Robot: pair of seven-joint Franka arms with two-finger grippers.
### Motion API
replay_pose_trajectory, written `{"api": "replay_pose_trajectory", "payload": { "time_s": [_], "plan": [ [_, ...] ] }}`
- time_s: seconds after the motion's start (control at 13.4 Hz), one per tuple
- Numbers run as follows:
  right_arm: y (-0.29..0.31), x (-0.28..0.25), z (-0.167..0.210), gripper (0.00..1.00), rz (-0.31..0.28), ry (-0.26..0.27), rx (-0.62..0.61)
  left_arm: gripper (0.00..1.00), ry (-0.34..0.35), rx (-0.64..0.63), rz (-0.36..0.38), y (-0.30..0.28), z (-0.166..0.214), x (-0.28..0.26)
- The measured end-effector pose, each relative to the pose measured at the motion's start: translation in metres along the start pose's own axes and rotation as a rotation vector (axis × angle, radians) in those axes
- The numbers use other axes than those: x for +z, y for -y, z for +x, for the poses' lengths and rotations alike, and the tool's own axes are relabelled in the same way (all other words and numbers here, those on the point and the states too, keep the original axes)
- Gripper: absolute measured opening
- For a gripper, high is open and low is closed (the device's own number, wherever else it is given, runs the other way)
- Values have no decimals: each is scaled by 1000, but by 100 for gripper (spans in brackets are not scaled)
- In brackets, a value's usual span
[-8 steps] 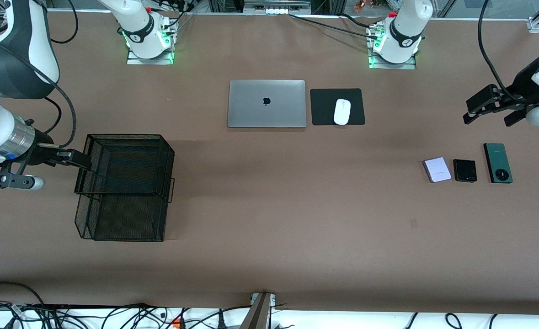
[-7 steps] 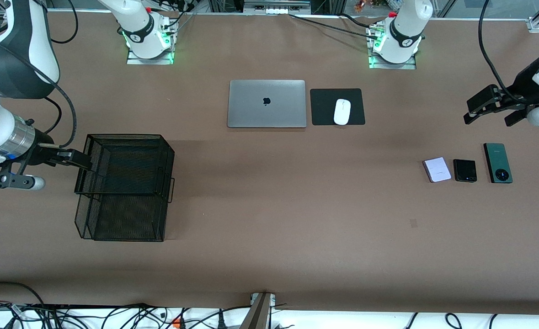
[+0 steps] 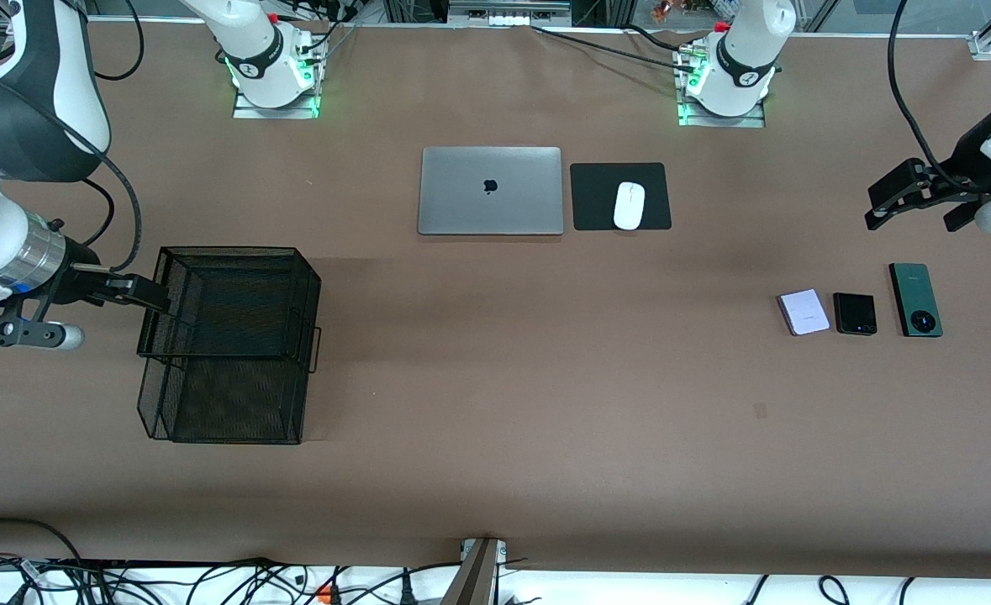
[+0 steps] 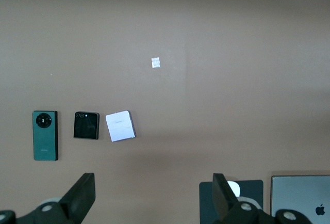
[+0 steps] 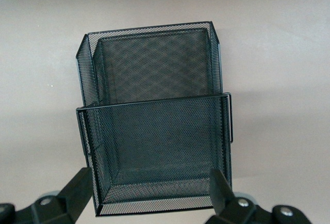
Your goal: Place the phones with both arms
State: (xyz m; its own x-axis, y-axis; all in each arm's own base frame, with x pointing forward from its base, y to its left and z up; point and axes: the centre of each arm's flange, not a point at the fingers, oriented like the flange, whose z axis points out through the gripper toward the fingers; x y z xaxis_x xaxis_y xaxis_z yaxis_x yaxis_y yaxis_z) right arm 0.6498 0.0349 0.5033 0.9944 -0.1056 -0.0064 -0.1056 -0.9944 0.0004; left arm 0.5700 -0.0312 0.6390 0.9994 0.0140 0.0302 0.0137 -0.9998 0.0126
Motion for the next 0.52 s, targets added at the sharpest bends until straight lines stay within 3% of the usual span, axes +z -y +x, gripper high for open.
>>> {"api": "replay_pose_trajectory", "payload": {
  "time_s": [0.3,0.52],
  "plan": [
    [2,0,0,100,1,0,-4,100,73,-15,33,21,0,26],
    [8,0,-1,100,4,1,-13,100,59,0,42,64,18,76]
  ]
}}
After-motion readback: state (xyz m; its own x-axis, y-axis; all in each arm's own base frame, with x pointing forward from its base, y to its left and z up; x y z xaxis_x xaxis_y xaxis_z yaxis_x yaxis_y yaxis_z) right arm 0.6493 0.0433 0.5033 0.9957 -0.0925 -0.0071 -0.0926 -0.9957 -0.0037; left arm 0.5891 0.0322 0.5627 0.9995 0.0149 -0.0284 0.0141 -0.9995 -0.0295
